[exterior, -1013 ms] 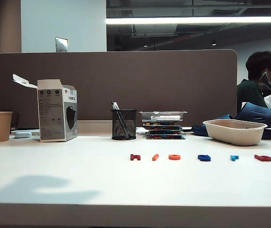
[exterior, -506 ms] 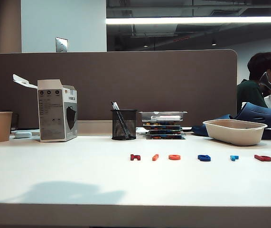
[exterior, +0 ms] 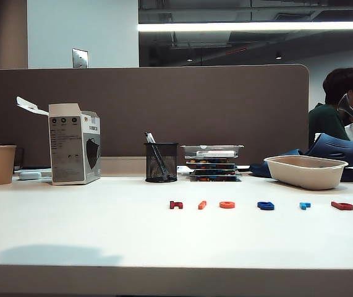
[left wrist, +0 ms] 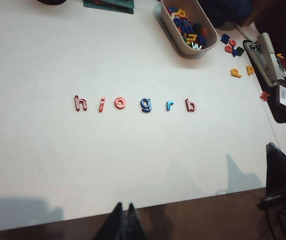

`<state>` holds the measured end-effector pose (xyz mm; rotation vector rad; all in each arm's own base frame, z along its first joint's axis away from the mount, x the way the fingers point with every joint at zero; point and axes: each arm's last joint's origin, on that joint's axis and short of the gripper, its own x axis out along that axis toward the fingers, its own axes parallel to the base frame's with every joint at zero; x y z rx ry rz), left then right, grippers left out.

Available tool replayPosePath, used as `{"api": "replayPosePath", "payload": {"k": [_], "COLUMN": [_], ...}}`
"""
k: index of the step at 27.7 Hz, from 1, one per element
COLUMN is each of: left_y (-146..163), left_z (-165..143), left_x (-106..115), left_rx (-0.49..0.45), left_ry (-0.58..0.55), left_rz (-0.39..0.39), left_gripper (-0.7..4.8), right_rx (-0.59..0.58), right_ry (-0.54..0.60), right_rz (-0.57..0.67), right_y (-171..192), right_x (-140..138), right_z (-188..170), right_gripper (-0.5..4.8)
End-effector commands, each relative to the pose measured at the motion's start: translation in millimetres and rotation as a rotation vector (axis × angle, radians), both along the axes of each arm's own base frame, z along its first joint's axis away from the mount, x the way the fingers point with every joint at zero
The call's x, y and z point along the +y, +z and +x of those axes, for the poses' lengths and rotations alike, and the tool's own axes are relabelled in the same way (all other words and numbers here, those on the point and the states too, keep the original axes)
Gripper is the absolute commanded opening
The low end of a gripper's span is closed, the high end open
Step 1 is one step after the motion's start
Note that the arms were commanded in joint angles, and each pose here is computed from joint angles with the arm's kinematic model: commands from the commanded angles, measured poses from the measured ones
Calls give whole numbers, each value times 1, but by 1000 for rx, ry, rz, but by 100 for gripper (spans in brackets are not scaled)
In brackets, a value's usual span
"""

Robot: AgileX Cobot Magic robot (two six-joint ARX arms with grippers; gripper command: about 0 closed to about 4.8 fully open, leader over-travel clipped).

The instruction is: Select the appropriate letters from the row of letter magnets placed on the table to arrange into the word "big".

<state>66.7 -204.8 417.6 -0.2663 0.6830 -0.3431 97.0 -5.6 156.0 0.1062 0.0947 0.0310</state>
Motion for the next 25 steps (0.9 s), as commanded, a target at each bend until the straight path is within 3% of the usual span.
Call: {"api": "replayPosePath", "payload": {"k": [1, 11, 17, 21, 25], "left_y": [2, 2, 2, 2, 2], "left_z": [1, 1, 1, 1, 1], "left_x": [2, 2, 2, 2, 2], "left_rx": [-36, -49, -49, -49, -49], "left_ry": [35, 48, 48, 48, 48], "left_rz": [4, 6, 6, 6, 6], "left_gripper": [-5, -5, -5, -5, -5], "right_rx": [-40, -59, -93, 60, 135], "right_ry": [-1, 1, -13, -25, -28], "right_rz": [-6, -8, -12, 0, 47], "right_y": [3, 9, 41, 78, 108], "right_x": [0, 0, 1, 1, 1], "right_z": [0, -1, -10, -18, -11], "right_gripper": [-5, -5, -5, -5, -6]}}
